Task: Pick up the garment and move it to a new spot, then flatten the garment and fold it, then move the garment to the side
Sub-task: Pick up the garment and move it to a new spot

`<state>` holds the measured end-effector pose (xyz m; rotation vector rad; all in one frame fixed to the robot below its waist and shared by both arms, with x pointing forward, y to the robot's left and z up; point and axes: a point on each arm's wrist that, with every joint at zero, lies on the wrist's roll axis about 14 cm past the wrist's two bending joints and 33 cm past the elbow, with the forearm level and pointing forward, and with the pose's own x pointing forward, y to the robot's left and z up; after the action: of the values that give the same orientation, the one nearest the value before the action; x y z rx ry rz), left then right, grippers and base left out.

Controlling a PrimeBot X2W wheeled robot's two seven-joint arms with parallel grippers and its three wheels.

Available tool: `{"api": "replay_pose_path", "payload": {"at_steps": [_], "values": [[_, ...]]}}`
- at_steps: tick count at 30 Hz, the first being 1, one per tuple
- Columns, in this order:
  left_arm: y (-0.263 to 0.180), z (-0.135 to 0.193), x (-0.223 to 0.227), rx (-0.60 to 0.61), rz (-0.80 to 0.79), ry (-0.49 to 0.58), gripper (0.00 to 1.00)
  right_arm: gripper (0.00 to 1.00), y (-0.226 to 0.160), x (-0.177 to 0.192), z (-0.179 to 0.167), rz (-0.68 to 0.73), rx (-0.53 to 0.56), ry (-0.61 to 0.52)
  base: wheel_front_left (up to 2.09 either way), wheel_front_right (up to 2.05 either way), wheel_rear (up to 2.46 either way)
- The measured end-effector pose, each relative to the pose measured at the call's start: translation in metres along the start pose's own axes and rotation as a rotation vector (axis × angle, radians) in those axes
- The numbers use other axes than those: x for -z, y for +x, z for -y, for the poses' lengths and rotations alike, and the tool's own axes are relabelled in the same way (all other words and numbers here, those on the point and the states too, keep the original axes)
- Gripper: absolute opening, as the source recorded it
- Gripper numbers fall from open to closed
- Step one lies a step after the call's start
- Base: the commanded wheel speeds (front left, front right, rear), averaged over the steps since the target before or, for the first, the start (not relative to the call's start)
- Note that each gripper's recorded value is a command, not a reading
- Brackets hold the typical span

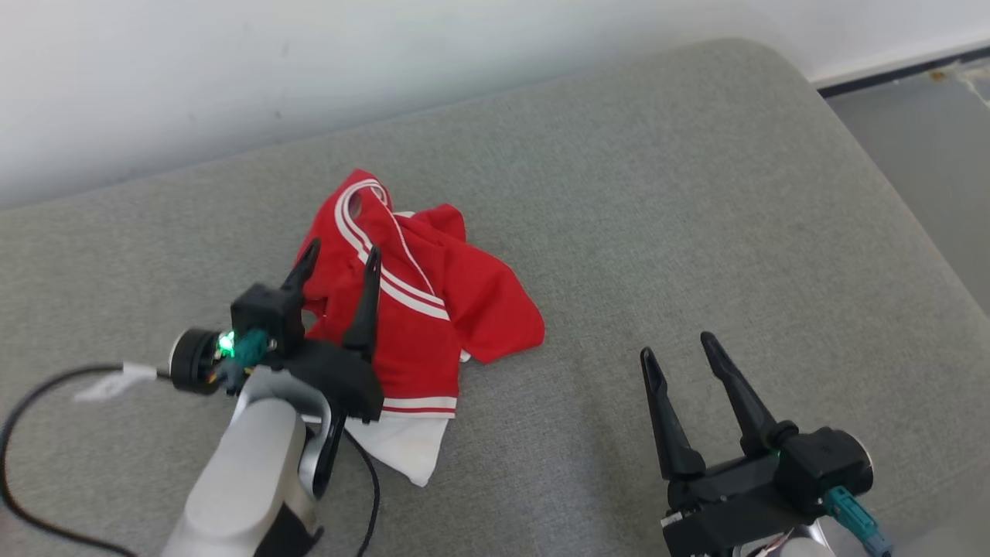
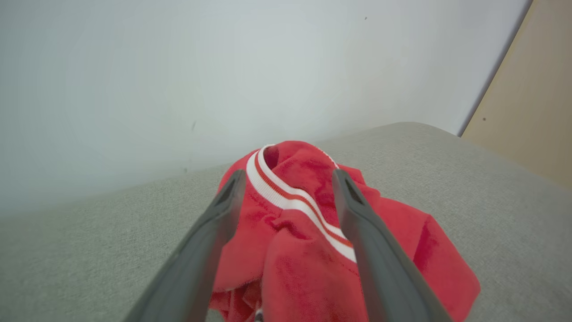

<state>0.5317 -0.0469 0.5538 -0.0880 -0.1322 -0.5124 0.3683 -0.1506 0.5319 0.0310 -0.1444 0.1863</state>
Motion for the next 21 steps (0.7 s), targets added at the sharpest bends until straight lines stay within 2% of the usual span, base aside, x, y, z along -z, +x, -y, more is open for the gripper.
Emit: {"api": "replay_pose_path", "payload": {"at_steps": [5,14,21], "values": [[-0.031,-0.011,-0.019,-0.065,0.059,0.015,1.00,1.00,-0.005,-0.004,-0.009,0.014,-0.023,0.013,0.00,0.00,0.00],[-0.106,-0.050,-0.038,-0.238,0.115,0.014,1.00,1.00,-0.013,-0.003,-0.022,0.013,-0.065,0.029,0.00,0.00,0.00],[-0.173,-0.075,-0.057,-0.364,0.161,0.061,1.00,1.00,-0.017,-0.009,-0.036,0.034,-0.105,0.035,0.00,0.00,0.00]]}}
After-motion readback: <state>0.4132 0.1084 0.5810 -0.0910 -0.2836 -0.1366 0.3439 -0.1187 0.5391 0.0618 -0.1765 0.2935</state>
